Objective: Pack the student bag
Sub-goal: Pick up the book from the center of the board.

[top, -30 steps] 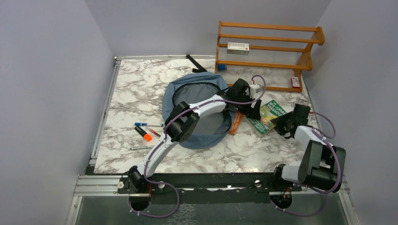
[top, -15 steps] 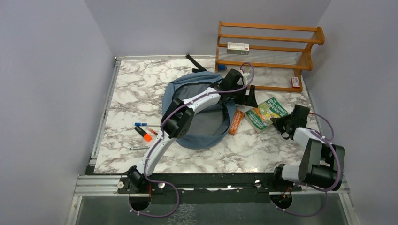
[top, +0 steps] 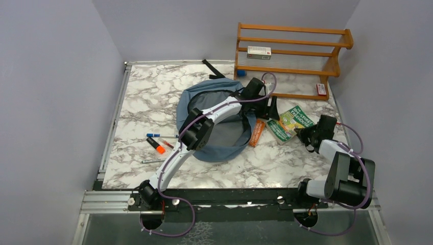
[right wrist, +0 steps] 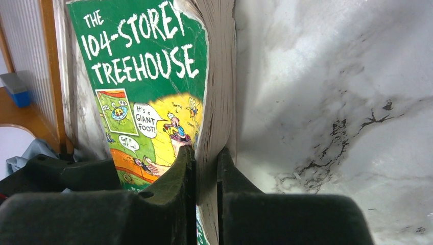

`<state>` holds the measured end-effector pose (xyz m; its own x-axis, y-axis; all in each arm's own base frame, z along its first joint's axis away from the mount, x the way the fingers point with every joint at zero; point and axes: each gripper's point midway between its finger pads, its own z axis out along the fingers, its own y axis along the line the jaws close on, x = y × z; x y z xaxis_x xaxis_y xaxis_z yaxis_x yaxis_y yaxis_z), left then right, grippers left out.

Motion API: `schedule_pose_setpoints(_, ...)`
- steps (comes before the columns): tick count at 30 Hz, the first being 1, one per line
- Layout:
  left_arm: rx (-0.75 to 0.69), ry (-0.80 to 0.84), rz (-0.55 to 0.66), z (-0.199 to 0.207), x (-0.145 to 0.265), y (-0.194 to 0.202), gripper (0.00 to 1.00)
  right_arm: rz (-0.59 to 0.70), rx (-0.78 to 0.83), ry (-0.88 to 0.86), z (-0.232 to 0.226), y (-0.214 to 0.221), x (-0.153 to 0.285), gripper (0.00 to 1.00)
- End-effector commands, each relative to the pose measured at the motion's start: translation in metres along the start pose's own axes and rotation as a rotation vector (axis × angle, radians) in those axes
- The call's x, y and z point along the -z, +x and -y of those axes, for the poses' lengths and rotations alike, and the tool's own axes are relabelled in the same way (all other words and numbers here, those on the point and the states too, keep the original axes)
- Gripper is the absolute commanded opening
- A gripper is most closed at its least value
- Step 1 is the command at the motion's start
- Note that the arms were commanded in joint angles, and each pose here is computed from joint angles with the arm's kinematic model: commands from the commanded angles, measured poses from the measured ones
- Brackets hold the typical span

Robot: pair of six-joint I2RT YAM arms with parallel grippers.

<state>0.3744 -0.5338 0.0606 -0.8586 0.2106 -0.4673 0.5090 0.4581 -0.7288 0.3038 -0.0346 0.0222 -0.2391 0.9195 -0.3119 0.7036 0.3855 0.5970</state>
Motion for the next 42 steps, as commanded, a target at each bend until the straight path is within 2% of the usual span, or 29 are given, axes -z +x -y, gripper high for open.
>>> schedule_pose_setpoints(1,0.024,-0.014,-0.066,-0.005,-0.01,0.02,0.72,-0.09,0.051,0.259,0.077,0.035,0.005,0.0)
schedule_pose_setpoints(10,0.004,0.059,-0.165,0.012,-0.023,0.053,0.72,-0.138,0.06,0.237,0.075,0.042,-0.004,0.0)
schedule_pose_setpoints(13,0.005,0.068,-0.192,0.012,-0.024,0.06,0.69,-0.141,0.068,0.228,0.073,0.041,-0.007,0.0)
schedule_pose_setpoints(21,-0.031,0.088,-0.152,0.025,-0.021,0.044,0.37,-0.122,0.052,0.215,0.067,0.037,-0.005,0.02)
schedule_pose_setpoints(23,-0.038,0.09,-0.119,0.028,-0.02,0.034,0.27,-0.094,0.035,0.19,0.062,0.034,-0.001,0.07)
schedule_pose_setpoints(25,-0.039,0.103,-0.082,0.034,-0.016,0.021,0.2,-0.067,0.029,0.16,0.056,0.03,0.003,0.16)
schedule_pose_setpoints(28,-0.053,0.132,-0.025,0.045,-0.009,0.001,0.15,-0.014,0.023,0.149,0.049,0.019,0.013,0.33)
schedule_pose_setpoints(31,-0.097,0.157,0.048,0.069,0.007,-0.024,0.0,0.058,0.009,0.116,0.04,0.007,0.027,0.53)
schedule_pose_setpoints(34,-0.179,0.182,0.151,0.105,0.037,-0.056,0.0,0.135,0.011,0.074,0.028,-0.007,0.044,0.68)
schedule_pose_setpoints(37,-0.226,0.188,0.208,0.124,0.061,-0.074,0.0,0.183,0.048,0.012,0.008,-0.02,0.061,0.74)
schedule_pose_setpoints(42,-0.29,0.147,0.267,0.132,0.097,-0.094,0.0,0.26,0.142,-0.089,-0.029,-0.042,0.094,0.76)
